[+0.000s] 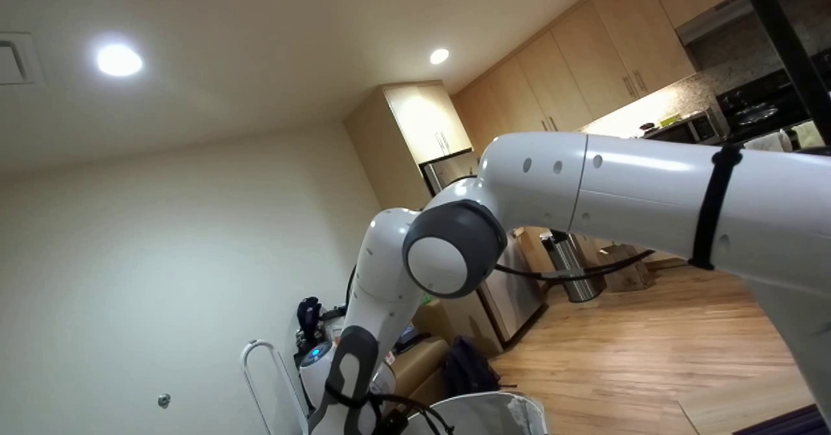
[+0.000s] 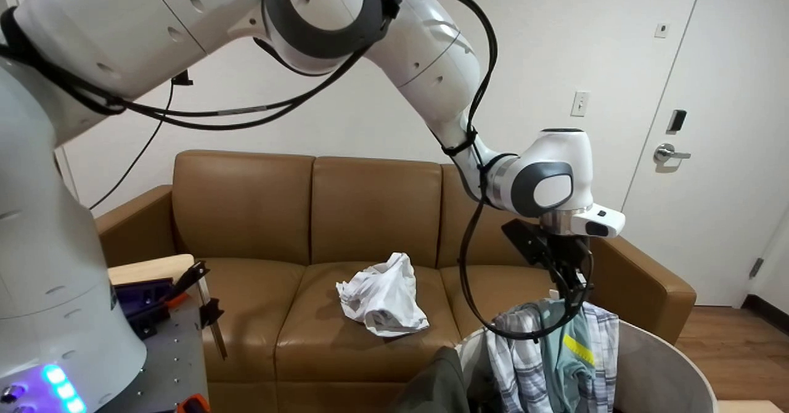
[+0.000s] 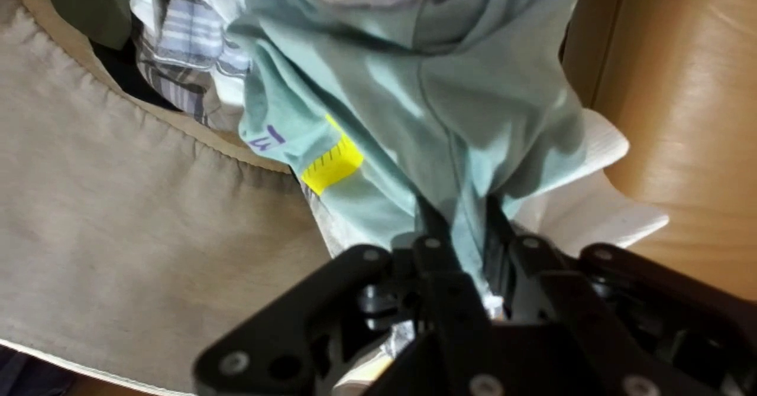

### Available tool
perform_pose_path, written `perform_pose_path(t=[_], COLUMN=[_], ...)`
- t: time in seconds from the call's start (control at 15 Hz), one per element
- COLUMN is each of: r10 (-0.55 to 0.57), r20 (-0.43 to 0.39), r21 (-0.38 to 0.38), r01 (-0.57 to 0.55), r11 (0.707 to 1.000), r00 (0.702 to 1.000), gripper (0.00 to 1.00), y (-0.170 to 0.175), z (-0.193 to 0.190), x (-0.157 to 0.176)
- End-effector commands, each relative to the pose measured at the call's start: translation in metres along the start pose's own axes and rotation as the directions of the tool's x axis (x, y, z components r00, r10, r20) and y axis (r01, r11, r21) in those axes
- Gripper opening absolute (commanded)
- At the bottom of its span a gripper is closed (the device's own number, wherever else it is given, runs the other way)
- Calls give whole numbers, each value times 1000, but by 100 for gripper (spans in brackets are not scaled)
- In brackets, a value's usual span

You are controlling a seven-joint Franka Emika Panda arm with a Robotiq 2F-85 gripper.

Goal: Pick up clothes from the laundry basket and put them on the couch.

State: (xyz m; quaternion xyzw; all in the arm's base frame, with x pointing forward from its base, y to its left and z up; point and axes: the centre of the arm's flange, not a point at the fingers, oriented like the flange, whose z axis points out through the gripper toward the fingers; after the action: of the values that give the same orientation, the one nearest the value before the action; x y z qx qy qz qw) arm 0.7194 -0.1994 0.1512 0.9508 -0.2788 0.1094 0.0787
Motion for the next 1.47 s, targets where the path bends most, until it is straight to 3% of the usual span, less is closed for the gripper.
perform_pose_path(t=[0.0, 0.33, 0.8, 1.0, 1.2, 1.27, 1.4], r10=[15, 23, -16, -43, -115, -67, -75], r20=[37, 45, -45, -103, -223, -158, -157], r21=[14, 51, 111, 144, 178, 147, 150], r01=[-16, -26, 21, 57, 156, 91, 99], r11=[1000, 998, 994, 988, 972, 985, 984], r00=[999, 999, 999, 994, 968, 985, 985], gripper=[2, 5, 4, 4, 4, 3, 8], y=[9, 22, 13, 7, -9, -8, -11], z=[-2, -29, -109, -146, -195, -149, -157], x=[6, 3, 5, 3, -13, 15, 11])
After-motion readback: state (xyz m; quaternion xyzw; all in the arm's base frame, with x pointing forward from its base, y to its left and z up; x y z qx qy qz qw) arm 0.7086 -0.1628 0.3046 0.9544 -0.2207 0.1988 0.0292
